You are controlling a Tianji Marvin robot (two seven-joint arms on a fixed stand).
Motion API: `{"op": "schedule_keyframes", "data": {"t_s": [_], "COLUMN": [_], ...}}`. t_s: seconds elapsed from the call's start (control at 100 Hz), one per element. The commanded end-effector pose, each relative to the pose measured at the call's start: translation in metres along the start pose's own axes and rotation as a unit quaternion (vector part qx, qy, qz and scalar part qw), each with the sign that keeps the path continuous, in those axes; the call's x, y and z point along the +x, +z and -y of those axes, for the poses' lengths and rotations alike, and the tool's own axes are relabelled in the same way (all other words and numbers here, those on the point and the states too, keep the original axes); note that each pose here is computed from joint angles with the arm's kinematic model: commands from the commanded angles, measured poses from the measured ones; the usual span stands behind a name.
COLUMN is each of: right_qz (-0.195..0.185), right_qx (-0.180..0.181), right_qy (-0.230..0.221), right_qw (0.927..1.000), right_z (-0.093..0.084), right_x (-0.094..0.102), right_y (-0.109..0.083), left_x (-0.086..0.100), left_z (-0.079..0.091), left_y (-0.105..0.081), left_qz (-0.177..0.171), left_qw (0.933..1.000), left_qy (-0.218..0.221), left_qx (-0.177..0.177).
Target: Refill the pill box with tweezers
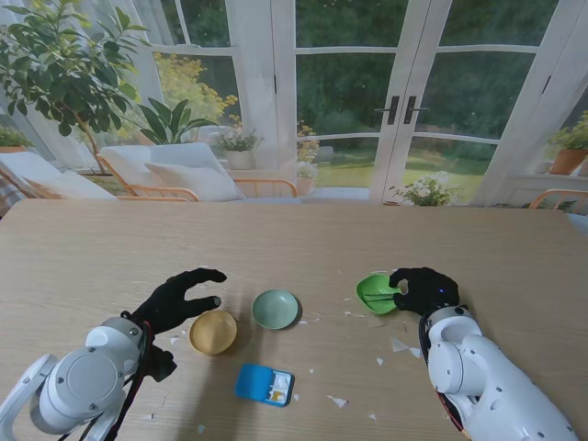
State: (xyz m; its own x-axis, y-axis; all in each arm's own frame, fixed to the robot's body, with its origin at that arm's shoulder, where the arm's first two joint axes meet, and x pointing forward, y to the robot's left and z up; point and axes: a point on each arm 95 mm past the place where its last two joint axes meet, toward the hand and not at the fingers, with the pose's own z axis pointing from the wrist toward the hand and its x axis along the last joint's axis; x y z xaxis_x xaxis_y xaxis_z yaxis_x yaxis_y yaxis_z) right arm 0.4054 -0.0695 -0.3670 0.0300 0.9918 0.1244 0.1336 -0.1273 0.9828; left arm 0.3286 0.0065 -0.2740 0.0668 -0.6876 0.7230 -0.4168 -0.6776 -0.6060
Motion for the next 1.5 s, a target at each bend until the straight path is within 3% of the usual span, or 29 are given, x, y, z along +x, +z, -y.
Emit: {"op": "schedule_keyframes", "data": {"t_s": [0.0,0.28,0.51,0.65,0.81,1.07,1.26,1.49], "right_qz": [0.0,0.007,0.005,-0.032,-0.079,-0.111,-0.117,-0.123], "right_qx": [0.007,-0.011,-0.035,-0.059,-0.049,-0.022,0.001,0.037], "right_qy": [-0.001,-0.011,-0.026,-0.026,-0.009,0.014,0.024,0.008], "right_qw": [1.0,0.9999,0.999,0.9974,0.9956,0.9934,0.9928,0.9917], "right_z": [0.004,-0.002,-0.024,-0.038,-0.042,-0.025,-0.003,0.023], "right_x": [0.001,0.001,0.014,0.036,0.076,0.134,0.164,0.189], "right_y": [-0.003,-0.006,-0.021,-0.04,-0.069,-0.115,-0.145,-0.167], "left_x": [0.001,0.001,0.001,0.002,0.005,0.011,-0.001,-0.012], "left_z": [-0.002,-0.002,-0.002,-0.005,-0.016,-0.032,-0.052,-0.071], "left_y": [-0.001,-0.002,-0.002,-0.003,-0.008,-0.03,-0.043,-0.054], "left_qz": [0.0,0.0,-0.001,-0.002,-0.005,-0.035,-0.041,-0.063], "left_qw": [1.0,1.0,0.9999,0.9998,0.9986,0.9919,0.9878,0.9836], "left_qy": [-0.001,-0.001,-0.004,-0.003,-0.002,0.041,0.055,0.078], "left_qx": [-0.008,-0.008,-0.013,-0.02,-0.052,-0.115,-0.139,-0.15]}}
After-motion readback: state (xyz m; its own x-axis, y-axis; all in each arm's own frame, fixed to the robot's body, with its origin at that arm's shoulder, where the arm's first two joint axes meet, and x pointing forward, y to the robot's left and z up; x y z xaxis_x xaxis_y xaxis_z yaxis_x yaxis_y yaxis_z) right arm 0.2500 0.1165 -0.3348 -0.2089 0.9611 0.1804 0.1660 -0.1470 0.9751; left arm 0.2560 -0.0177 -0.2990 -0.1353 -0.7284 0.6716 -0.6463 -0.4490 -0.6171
